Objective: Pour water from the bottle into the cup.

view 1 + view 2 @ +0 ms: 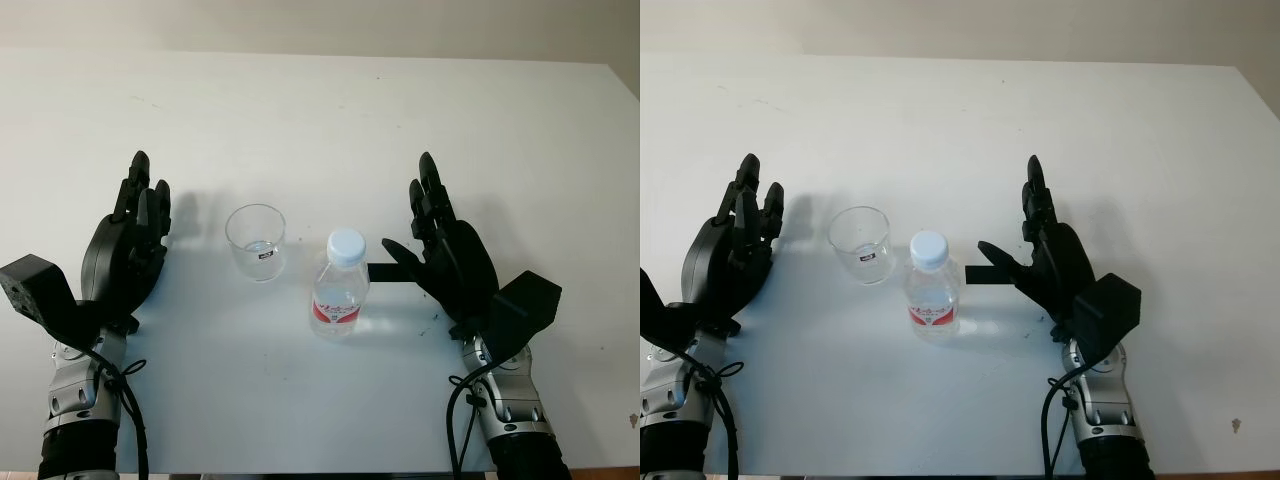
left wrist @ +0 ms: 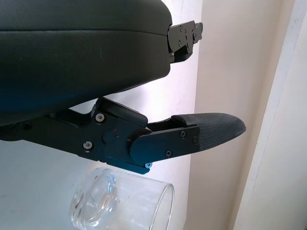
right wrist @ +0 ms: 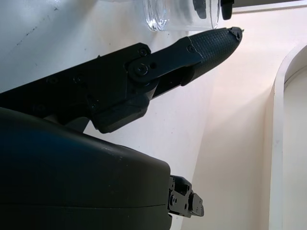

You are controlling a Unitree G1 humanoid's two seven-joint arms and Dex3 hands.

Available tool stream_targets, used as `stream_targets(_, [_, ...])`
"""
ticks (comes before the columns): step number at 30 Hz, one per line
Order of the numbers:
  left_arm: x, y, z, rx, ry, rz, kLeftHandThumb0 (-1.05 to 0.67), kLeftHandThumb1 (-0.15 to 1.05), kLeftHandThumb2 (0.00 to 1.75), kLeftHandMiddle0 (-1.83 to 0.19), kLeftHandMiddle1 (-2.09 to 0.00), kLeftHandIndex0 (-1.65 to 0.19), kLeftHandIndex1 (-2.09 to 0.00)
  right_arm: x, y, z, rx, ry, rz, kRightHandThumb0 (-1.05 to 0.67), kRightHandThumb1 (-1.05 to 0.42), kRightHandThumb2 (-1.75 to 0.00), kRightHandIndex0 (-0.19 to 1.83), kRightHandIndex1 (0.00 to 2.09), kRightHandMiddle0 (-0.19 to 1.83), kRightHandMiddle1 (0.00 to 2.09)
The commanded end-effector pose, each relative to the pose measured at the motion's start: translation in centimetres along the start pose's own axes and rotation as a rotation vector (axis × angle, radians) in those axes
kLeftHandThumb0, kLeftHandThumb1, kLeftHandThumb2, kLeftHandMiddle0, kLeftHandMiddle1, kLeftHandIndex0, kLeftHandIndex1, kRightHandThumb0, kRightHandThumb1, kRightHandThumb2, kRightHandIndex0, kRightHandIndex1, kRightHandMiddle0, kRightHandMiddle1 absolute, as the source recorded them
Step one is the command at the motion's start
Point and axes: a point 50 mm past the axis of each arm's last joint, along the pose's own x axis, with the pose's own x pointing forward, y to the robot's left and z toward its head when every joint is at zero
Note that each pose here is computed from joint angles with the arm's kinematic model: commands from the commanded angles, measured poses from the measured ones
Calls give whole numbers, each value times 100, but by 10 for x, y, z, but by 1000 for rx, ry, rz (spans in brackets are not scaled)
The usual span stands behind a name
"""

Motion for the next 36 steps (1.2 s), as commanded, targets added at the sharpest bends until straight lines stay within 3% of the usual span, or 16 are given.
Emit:
stream_targets(1, [-3,0,2,5,-7,-1,-77,105,57,19,0,19,0,-5,-1,-1,2,0,-2,-93,-101,-6,-19,0,-19,0])
stream_targets(12, [-1,-3,-1,-3,0,0,-75,105,58,19,0,19,0,-6,-6,0,9,13,51,-91,-100,-5,-19,0,-19,0])
stream_targets(21, [-2,-1,-1,9,0,4,-75,105,60,19,0,19,0,-6,-12,28,-37,-64,323,-92,-95,-4,-19,0,-19,0])
stream_targets(31, [-2,0,0,5,0,-5,-76,105,58,19,0,19,0,-10,-11,46,-84,-79,495,-93,-90,-4,-19,0,-19,0])
stream_targets(36, [-2,-1,0,5,-3,0,-76,105,58,19,0,19,0,-15,-4,45,-123,-81,538,-88,-90,-5,-19,0,-19,0])
